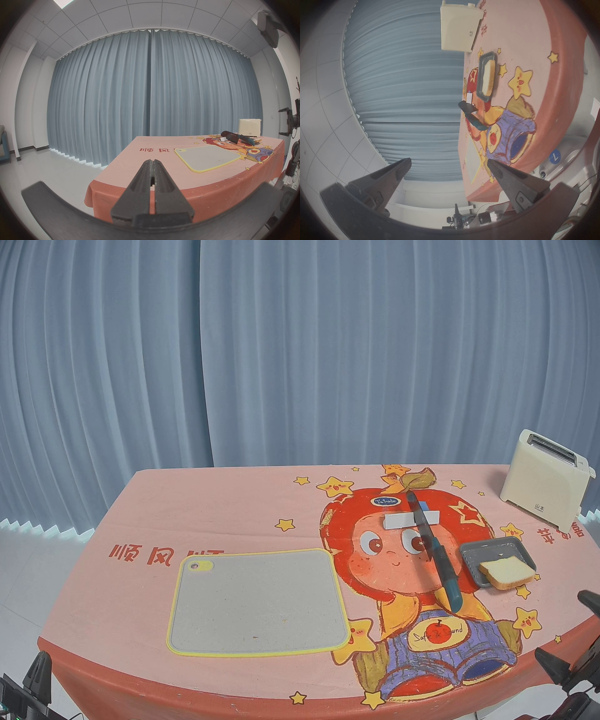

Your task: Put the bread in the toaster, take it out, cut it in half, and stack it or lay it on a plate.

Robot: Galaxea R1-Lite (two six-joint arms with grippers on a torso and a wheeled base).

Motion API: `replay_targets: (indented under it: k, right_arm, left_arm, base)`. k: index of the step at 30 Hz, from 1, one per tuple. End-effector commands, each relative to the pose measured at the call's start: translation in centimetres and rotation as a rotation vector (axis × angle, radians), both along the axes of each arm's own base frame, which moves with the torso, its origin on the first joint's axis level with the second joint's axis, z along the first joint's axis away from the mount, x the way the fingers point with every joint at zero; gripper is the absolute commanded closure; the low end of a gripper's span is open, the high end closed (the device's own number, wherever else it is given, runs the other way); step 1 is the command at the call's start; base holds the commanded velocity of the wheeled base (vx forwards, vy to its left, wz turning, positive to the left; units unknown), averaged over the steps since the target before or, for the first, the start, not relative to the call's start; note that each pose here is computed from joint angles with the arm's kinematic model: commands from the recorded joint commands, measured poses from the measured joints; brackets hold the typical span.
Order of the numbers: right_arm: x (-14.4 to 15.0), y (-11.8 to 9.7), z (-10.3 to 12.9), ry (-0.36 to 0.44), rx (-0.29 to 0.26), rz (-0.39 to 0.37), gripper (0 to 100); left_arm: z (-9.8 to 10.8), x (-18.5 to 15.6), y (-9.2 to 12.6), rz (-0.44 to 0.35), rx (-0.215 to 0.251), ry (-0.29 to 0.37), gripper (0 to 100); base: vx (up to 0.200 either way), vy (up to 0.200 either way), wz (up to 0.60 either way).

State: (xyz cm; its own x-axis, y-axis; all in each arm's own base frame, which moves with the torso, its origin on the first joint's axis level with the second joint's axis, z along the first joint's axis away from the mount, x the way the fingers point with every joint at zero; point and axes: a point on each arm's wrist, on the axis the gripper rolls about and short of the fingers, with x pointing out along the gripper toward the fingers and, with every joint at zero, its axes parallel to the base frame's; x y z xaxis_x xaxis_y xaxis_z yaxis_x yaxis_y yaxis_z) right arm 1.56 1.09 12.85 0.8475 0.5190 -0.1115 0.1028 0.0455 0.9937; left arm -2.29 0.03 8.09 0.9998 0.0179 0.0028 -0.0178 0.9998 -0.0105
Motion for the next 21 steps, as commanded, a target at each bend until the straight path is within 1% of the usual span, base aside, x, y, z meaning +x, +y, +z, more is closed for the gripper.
replay_targets:
  k: [1,2,3,4,6,8,11,14,16,18,19,21]
  right_arm:
    - [2.2,0.6,0.3,0.089,0.021,0.028,0]
    - [2.2,0.6,0.3,0.089,0.021,0.028,0]
    - [3.4,0.9,0.1,0.143,0.000,0.020,0]
    - [4.0,1.0,0.0,0.164,-0.012,0.010,0]
    - [5.0,1.0,0.2,0.168,-0.026,-0.020,0]
    - [6.1,1.0,0.3,0.167,-0.022,-0.048,0]
    - [8.0,1.0,0.2,0.193,-0.027,-0.083,0]
    - [9.4,0.9,0.0,0.201,-0.025,-0.109,0]
    - [9.8,0.9,-0.1,0.208,-0.027,-0.108,0]
    - [10.4,1.0,-0.5,0.238,-0.041,-0.100,0]
    - [10.7,1.0,-0.8,0.252,-0.052,-0.094,0]
    - [11.5,0.7,-1.1,0.273,-0.081,-0.106,0]
  left_arm:
    - [-0.5,0.0,0.0,0.001,0.000,0.000,100]
    - [-0.5,0.0,0.0,0.001,0.000,0.001,100]
    - [-0.5,0.0,0.0,0.001,0.000,0.001,100]
    - [-0.5,0.0,0.0,0.001,0.000,0.001,100]
    - [-0.5,0.0,0.0,0.001,0.000,0.001,100]
    - [-0.5,0.0,0.0,0.001,0.000,0.001,100]
    - [-0.5,0.0,0.0,0.001,0.000,0.000,100]
    - [-0.5,0.0,0.0,0.001,0.000,0.001,100]
    - [-0.5,0.0,0.0,0.001,0.000,0.000,100]
    - [-0.5,0.0,0.0,0.001,0.000,0.001,100]
    - [-0.5,0.0,0.0,0.001,0.000,0.001,100]
    - [-0.5,0.0,0.0,0.001,0.000,0.000,100]
  base:
    - [0.000,0.000,0.00]
    - [0.000,0.000,0.00]
    - [0.000,0.000,0.00]
    - [0.000,0.000,0.00]
    - [0.000,0.000,0.00]
    - [0.000,0.000,0.00]
    - [0.000,0.000,0.00]
    - [0.000,0.000,0.00]
    - [0.000,0.000,0.00]
    - [0.000,0.000,0.00]
    - [0.000,0.000,0.00]
    - [0.000,0.000,0.00]
